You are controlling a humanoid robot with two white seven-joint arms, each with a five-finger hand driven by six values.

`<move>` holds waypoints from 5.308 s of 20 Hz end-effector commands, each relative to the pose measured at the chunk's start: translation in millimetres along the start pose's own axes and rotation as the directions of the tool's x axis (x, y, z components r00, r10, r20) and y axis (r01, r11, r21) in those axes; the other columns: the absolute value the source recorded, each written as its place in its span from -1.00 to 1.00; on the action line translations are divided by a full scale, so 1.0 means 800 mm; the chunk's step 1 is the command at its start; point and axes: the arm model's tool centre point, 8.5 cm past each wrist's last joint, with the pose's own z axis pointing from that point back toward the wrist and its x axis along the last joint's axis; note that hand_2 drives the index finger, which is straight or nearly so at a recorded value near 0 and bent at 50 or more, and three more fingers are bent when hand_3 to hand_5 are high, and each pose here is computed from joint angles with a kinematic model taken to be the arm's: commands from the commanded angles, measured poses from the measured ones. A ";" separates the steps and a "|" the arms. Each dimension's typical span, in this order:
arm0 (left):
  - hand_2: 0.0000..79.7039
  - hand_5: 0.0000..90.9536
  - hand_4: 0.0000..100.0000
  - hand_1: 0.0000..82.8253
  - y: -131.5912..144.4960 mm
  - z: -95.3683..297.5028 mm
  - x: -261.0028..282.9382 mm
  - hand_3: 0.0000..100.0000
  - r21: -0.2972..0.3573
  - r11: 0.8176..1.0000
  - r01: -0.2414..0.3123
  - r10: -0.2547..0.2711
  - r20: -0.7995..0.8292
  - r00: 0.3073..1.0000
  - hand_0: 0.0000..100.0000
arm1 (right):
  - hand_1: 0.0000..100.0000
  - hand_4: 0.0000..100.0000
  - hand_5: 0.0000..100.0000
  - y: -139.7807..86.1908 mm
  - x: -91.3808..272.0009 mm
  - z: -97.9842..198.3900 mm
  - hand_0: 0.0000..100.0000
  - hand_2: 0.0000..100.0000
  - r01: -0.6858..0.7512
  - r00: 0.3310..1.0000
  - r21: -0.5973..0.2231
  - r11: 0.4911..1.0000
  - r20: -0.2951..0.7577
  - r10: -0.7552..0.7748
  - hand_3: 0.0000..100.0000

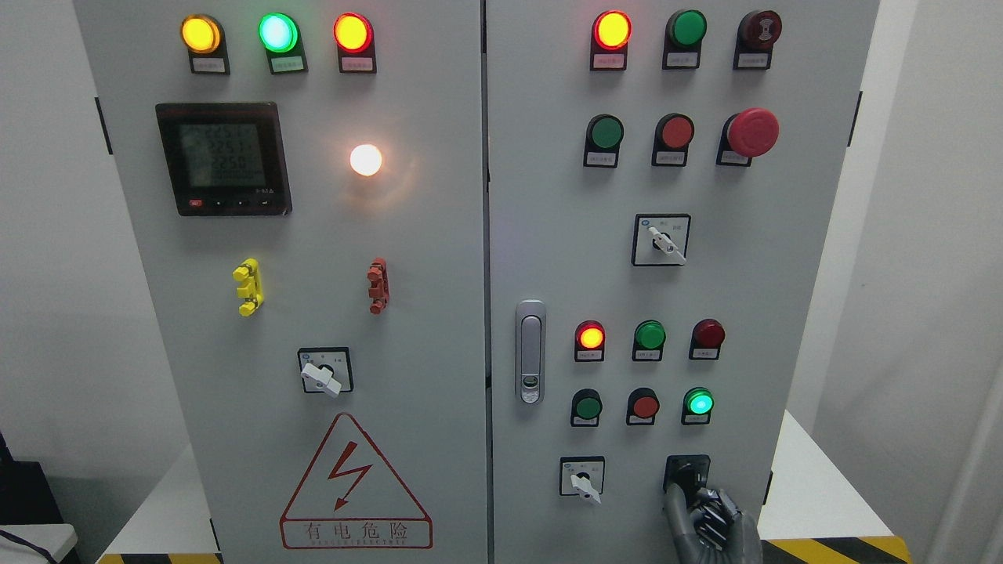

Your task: Trip black knob to open circuit

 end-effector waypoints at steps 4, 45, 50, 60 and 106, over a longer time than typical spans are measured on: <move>-1.00 -1.00 -1.00 -0.06 -0.001 -0.001 0.006 -1.00 -0.005 0.999 0.034 -0.034 0.009 0.999 -0.76 | 0.38 0.92 0.93 -0.002 -0.001 0.001 0.06 0.28 -0.015 1.000 -0.003 1.000 0.003 0.015 0.89; -1.00 -1.00 -1.00 -0.06 -0.002 -0.001 0.006 -1.00 -0.006 0.999 0.032 -0.032 0.009 0.999 -0.76 | 0.50 0.88 0.92 -0.016 0.005 -0.003 -0.01 0.23 -0.114 0.993 -0.028 0.993 0.040 0.115 0.84; -1.00 -1.00 -1.00 -0.06 -0.001 -0.001 0.006 -1.00 -0.005 0.999 0.034 -0.034 0.009 0.999 -0.76 | 0.51 0.88 0.92 -0.018 0.005 -0.004 -0.02 0.22 -0.118 0.992 -0.032 0.992 0.041 0.120 0.83; -1.00 -1.00 -1.00 -0.06 -0.001 -0.001 0.006 -1.00 -0.005 0.999 0.034 -0.034 0.009 0.999 -0.76 | 0.51 0.85 0.91 -0.022 0.005 -0.005 -0.03 0.21 -0.120 0.992 -0.040 0.992 0.039 0.121 0.83; -1.00 -1.00 -1.00 -0.06 -0.001 -0.001 0.006 -1.00 -0.005 0.999 0.034 -0.034 0.009 0.999 -0.76 | 0.62 0.79 0.89 -0.036 0.008 -0.005 -0.01 0.01 -0.180 0.979 -0.076 0.981 0.079 0.186 0.72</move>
